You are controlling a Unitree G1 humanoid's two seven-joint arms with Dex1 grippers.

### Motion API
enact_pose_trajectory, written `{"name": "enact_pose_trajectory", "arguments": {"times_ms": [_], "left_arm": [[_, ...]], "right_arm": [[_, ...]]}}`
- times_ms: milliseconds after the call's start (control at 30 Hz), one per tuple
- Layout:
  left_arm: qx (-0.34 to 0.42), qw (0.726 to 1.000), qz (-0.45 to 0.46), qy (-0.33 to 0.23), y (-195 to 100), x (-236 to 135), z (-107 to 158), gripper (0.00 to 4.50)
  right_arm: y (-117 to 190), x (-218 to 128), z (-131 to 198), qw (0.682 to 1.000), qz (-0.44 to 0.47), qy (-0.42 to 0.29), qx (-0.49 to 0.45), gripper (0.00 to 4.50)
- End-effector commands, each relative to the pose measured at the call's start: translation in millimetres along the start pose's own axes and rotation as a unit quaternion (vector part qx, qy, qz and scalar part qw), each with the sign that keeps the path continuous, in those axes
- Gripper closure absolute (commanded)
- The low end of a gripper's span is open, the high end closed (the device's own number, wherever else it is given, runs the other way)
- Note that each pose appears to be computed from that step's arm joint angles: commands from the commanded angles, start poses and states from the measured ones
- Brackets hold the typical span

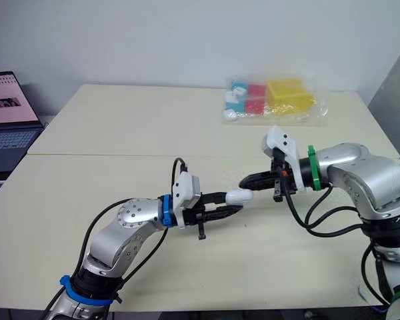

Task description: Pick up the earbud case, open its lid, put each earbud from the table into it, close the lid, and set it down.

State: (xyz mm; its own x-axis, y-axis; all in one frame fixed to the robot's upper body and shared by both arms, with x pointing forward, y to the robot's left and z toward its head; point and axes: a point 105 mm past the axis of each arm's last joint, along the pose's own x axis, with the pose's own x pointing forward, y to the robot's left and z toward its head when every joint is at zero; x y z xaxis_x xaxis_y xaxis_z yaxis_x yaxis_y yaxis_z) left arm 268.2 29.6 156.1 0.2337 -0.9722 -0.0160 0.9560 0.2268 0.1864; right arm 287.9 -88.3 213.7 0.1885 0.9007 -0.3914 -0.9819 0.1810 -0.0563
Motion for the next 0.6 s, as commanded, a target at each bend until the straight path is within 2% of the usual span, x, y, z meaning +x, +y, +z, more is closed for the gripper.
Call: {"name": "enact_pose_trajectory", "arguments": {"times_ms": [33,200,433,533,600], "left_arm": [[0.028,0.999,0.026,-0.024,7,-1,17,3.71],[0.031,0.998,0.039,-0.023,6,-2,13,3.71],[0.025,0.998,0.050,-0.029,10,-1,14,3.71],[0.011,0.998,0.050,-0.031,10,0,13,3.71],[-0.024,0.998,0.049,-0.023,11,1,8,3.71]], "right_arm": [[8,3,11,0.999,0.011,-0.017,-0.027,4.50],[4,7,18,0.998,-0.043,-0.027,-0.029,4.50],[21,10,6,0.999,-0.044,-0.015,-0.005,4.50],[19,8,2,0.998,-0.062,-0.015,-0.002,4.50],[13,3,7,0.996,-0.085,-0.027,-0.009,4.50]]}}
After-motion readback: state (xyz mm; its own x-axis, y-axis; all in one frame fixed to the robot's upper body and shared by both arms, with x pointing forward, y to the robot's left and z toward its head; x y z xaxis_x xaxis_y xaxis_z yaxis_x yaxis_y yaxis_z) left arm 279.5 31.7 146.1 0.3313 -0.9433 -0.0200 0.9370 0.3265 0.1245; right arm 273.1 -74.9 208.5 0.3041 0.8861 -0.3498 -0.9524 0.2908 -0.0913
